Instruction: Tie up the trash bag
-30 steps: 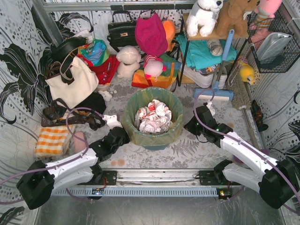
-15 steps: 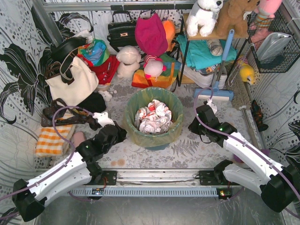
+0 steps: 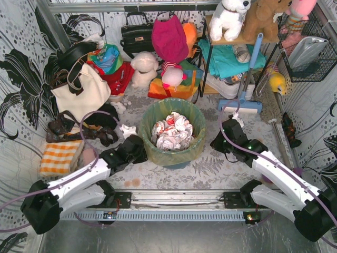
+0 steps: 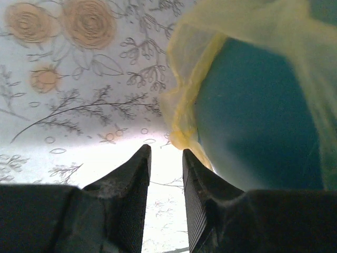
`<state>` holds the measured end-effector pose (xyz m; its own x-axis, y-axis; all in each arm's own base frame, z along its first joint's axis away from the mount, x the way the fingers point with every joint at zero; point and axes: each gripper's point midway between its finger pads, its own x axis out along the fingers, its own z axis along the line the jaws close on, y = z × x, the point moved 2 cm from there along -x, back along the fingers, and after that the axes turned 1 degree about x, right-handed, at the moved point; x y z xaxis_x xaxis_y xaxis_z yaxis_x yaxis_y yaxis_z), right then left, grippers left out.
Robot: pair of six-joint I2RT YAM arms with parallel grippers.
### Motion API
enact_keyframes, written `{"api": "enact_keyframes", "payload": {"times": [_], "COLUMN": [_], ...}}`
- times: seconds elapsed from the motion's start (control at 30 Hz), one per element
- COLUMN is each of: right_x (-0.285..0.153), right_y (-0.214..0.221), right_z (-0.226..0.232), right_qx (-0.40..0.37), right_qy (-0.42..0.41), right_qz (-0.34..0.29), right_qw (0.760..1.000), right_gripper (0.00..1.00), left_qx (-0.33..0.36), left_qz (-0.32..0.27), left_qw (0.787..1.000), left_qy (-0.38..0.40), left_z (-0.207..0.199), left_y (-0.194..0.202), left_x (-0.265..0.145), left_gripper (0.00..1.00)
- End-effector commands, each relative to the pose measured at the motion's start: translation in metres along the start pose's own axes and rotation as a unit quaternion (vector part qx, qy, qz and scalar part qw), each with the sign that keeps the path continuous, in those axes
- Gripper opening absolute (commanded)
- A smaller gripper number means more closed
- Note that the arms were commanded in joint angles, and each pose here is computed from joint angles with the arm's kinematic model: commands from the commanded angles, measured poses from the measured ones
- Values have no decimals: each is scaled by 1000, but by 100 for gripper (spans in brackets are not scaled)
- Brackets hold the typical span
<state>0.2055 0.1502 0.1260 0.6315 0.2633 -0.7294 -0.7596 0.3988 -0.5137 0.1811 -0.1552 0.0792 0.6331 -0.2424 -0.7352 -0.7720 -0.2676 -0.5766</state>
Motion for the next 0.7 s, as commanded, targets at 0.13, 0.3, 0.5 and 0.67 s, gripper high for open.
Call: {"api": "enact_keyframes", "payload": {"times": [0.13,0.3,0.5,0.67], "right_x": [-3,0,1,1], "right_y": [2,6,5,4], "right_z": [0,1,0,-6], "right_qx": [4,-1,9,13], "right_qy": [-18,-17,-13,2], "right_qz": [-4,10,4,-3], "right_qw": [1000,1000,1000,1000], "right_gripper": [0,0,0,0], "left_qx": [71,63,10,-42], "left_qz": [25,34,-3,-52], "left_qw": [993,993,998,997], "left_qy": [94,90,55,46], "left_z": [-36,-34,-16,-5], "left_y": [-6,-2,-2,-9], "left_x": [13,21,27,26], "left_gripper": [41,41,42,43]}}
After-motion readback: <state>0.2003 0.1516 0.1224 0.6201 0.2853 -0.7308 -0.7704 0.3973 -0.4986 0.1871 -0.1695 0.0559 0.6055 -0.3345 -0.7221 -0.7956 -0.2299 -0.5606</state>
